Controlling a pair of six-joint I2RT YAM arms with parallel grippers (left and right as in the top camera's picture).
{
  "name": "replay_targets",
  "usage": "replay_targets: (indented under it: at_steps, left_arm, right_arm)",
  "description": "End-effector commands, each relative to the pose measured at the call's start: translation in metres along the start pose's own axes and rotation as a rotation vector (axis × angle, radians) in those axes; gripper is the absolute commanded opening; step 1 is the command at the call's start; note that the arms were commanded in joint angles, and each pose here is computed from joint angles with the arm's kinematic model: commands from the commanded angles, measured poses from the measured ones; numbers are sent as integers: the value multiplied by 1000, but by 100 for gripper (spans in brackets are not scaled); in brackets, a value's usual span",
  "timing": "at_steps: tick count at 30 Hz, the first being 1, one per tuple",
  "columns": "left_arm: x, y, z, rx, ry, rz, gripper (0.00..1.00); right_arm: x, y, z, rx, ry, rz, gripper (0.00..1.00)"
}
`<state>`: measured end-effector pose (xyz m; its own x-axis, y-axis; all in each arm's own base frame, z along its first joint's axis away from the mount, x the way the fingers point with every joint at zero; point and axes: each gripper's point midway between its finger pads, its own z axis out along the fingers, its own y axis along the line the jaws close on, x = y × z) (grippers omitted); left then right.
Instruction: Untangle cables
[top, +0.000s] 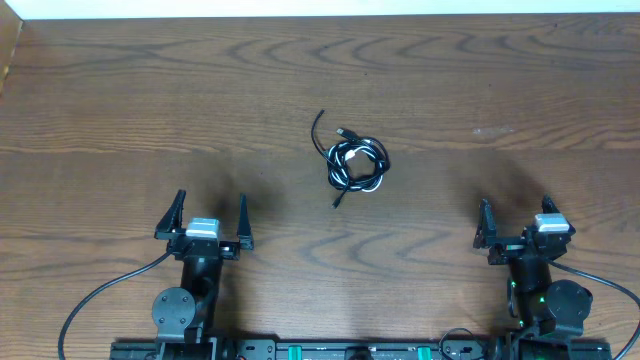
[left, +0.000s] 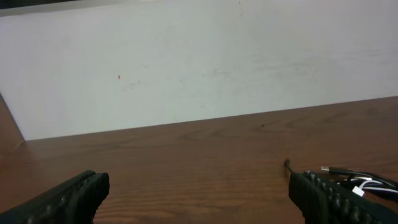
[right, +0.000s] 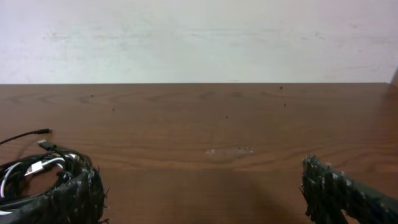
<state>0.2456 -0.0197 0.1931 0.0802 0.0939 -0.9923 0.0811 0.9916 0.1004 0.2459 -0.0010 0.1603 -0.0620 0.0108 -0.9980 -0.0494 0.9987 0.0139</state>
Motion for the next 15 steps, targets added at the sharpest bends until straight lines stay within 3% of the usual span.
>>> replay_targets:
  at_steps: [1,15]
  left_arm:
    - [0,-3,0,15,-6,13,100]
    - [0,-3,0,15,-2,13,100]
  right_arm:
    - [1,-3,0,16,1,-11,99]
    - [1,-3,0,16,1,-11,99]
